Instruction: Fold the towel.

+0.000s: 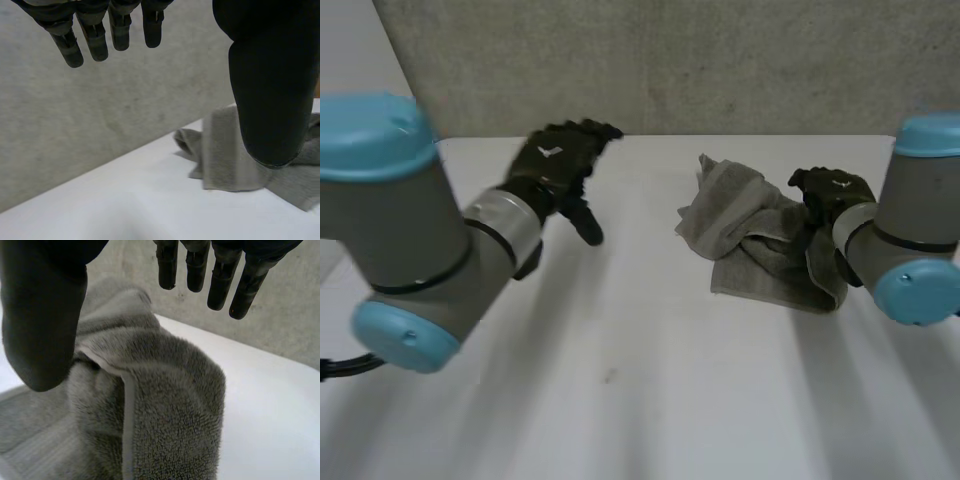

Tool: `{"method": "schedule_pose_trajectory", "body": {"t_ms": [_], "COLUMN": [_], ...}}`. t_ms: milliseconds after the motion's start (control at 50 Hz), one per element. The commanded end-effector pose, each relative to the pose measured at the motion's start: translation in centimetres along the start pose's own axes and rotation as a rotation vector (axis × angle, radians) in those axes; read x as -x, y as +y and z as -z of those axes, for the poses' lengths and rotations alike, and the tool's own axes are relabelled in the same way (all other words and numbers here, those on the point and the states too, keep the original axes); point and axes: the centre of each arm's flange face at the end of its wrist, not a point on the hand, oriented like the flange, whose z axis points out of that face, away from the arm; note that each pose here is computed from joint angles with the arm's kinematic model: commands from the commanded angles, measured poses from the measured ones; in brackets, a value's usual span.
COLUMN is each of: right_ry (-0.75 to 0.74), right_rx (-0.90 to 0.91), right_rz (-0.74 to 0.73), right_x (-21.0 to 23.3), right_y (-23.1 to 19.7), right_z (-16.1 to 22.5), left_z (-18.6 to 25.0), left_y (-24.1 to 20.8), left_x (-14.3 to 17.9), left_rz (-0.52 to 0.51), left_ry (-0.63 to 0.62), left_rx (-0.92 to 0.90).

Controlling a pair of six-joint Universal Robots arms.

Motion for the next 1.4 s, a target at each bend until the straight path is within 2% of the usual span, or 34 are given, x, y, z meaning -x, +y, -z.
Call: {"method": "schedule_pose_trajectory", "body": {"t_ms": [20,140,220,300,340,400,500,540,560,600,620,660,700,880,1020,1100,1200,1320,1400], "right_ry": [0.064,0.086,0.01,-0.068,-0.128,-0.142,-0.146,-0.151,-0.151,-0.172,-0.172,-0.192,-0.201,-0.267,-0.317,-0.347,-0.365,-0.362,-0.353], "right_rx": [0.023,0.006,-0.053,-0.088,-0.103,-0.107,-0.138,-0.143,-0.143,-0.148,-0.148,-0.142,-0.145,-0.179,-0.195,-0.186,-0.153,-0.139,-0.153], "right_rz": [0.018,0.072,0.142,0.209,0.27,0.291,0.295,0.294,0.294,0.299,0.299,0.303,0.301,0.199,0.17,0.174,0.178,0.158,0.155], "right_x": [-0.3,-0.3,0.7,2.3,3.5,3.8,3.7,3.8,3.8,4.5,4.6,5.2,5.5,7.2,8.5,9.3,9.4,9.1,8.7], "right_y": [2.6,2.3,0.0,-0.7,-1.0,-1.2,-2.1,-2.3,-2.3,-2.3,-2.3,-1.9,-1.9,-2.9,-3.2,-2.9,-2.7,-2.8,-3.2], "right_z": [-3.8,-4.2,-1.4,1.1,3.8,4.8,7.7,8.2,8.2,9.2,9.2,10.0,10.4,13.7,15.3,16.0,17.1,17.6,17.6], "left_z": [-1.8,-2.0,-1.5,-1.3,-1.3,-1.2,-0.8,-0.6,-0.6,-0.4,-0.4,-0.2,0.0,0.1,0.1,-0.1,-0.6,-0.9,-1.1], "left_y": [3.0,4.9,5.5,5.8,5.7,5.7,5.7,5.8,5.8,6.3,6.3,7.0,7.6,8.7,9.2,9.1,9.4,9.2,8.7], "left_x": [-1.1,-1.3,-1.3,-1.3,-1.3,-1.6,-2.8,-3.5,-3.5,-4.1,-4.1,-4.8,-5.1,-5.7,-5.6,-5.5,-4.2,-3.4,-2.8], "left_rz": [0.005,0.009,0.015,0.018,0.017,0.028,0.108,0.193,0.193,0.281,0.282,0.368,0.407,0.499,0.612,0.623,0.621,0.612,0.559], "left_ry": [0.071,0.079,0.078,0.078,0.076,0.08,0.105,0.116,0.116,0.125,0.125,0.132,0.133,0.135,0.098,0.077,-0.037,-0.101,-0.115], "left_rx": [0.023,0.067,0.092,0.095,0.091,0.085,0.09,0.097,0.097,0.118,0.118,0.145,0.167,0.186,0.187,0.161,0.063,-0.02,-0.042]}}
